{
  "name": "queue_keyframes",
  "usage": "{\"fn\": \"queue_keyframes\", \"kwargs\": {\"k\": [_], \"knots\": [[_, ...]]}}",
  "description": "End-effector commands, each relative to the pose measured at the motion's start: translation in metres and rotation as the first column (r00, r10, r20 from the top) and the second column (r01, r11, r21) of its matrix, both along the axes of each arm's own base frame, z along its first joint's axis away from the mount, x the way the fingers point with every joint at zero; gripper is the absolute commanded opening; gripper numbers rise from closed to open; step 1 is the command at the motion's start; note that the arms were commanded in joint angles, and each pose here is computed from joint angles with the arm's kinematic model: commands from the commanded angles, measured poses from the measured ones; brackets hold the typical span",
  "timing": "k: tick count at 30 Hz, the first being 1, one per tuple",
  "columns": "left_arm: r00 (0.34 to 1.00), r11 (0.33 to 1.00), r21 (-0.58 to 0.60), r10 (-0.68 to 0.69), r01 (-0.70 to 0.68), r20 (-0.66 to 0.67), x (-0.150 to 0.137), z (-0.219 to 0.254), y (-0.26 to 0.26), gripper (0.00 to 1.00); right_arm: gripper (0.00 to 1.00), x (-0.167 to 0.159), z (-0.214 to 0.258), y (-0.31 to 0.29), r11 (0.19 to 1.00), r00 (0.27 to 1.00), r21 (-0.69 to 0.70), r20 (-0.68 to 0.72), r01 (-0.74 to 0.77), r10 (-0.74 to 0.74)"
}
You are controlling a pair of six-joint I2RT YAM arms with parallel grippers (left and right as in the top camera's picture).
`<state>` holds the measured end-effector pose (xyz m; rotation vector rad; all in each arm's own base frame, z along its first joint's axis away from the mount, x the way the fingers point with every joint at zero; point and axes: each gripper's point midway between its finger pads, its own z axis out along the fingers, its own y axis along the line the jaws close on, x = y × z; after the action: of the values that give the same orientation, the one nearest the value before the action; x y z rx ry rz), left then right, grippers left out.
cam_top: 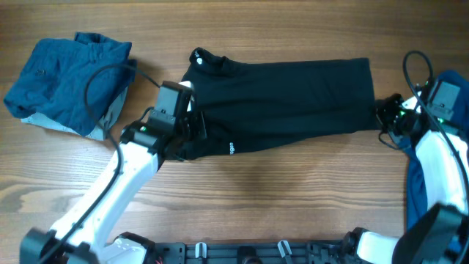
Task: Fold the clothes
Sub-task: 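Lift the bottom hem with both grippers and fold it up toward the collar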
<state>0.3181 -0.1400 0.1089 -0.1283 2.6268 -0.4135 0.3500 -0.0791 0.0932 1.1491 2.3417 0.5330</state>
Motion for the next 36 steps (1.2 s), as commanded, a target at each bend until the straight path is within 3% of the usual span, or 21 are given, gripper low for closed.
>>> {"fn": "queue_keyframes", "kwargs": {"k": [1,8,9,10,11,12,15,21,22,25,27,28,31,36], "knots": [[1.0,0.997,0.079,0.011,-0.012,0.011,0.015,-0.015,0.009,0.04,0.04,0.03,-0.008,0.02,0.986,0.994,0.152,0.088,-0.074,0.061],[0.995,0.976,0.195,0.089,-0.095,0.041,0.026,-0.024,0.033,0.1,0.09,0.062,-0.013,0.032,0.974,0.959,0.089,0.214,-0.208,0.185],[0.995,0.976,0.196,0.092,-0.099,0.043,0.026,-0.024,0.034,0.19,0.18,0.065,-0.01,0.032,0.97,0.948,0.064,0.238,-0.234,0.213],[0.994,0.975,0.196,0.097,-0.104,0.042,0.027,-0.024,0.036,0.47,0.44,0.067,-0.006,0.033,0.963,0.931,0.035,0.267,-0.268,0.249],[0.994,0.976,0.194,0.098,-0.104,0.038,0.026,-0.024,0.037,0.89,0.54,0.068,-0.003,0.032,0.959,0.921,0.016,0.282,-0.284,0.268],[0.994,0.975,0.194,0.101,-0.106,0.038,0.025,-0.022,0.038,0.98,0.59,0.066,0.0,0.028,0.962,0.923,0.015,0.284,-0.274,0.259],[0.994,0.975,0.192,0.103,-0.109,0.043,0.021,-0.007,0.04,1.0,0.63,0.058,0.009,0.017,0.969,0.931,0.033,0.288,-0.246,0.226],[0.994,0.99,0.113,0.072,-0.081,0.083,0.011,0.026,0.032,0.97,0.65,0.034,0.012,0.023,0.966,0.951,0.088,0.219,-0.244,0.22],[0.995,0.992,0.101,0.064,-0.072,0.077,0.009,0.027,0.03,0.91,0.63,0.03,0.011,0.028,0.961,0.948,0.09,0.21,-0.263,0.24],[0.999,0.997,0.065,0.029,-0.03,0.017,0.0,0.018,0.02,0.54,0.6,0.017,0.001,0.047,0.931,0.925,0.077,0.164,-0.357,0.342],[0.999,0.999,0.042,0.005,-0.003,-0.036,-0.005,0.008,0.014,0.52,0.58,0.009,-0.003,0.062,0.905,0.903,0.075,0.139,-0.418,0.406],[0.998,0.999,0.036,-0.004,0.006,-0.063,-0.008,0.002,0.011,0.45,0.56,0.006,-0.006,0.07,0.895,0.896,0.084,0.124,-0.439,0.427],[0.991,0.999,0.046,-0.009,0.016,-0.134,-0.011,-0.019,0.01,0.04,0.44,-0.002,-0.012,0.092,0.861,0.864,0.077,0.081,-0.503,0.497],[0.997,1.0,0.009,-0.021,0.021,-0.077,0.012,-0.023,-0.001,0.04,0.19,0.009,-0.01,0.102,0.848,0.844,0.007,0.096,-0.53,0.527]]}}
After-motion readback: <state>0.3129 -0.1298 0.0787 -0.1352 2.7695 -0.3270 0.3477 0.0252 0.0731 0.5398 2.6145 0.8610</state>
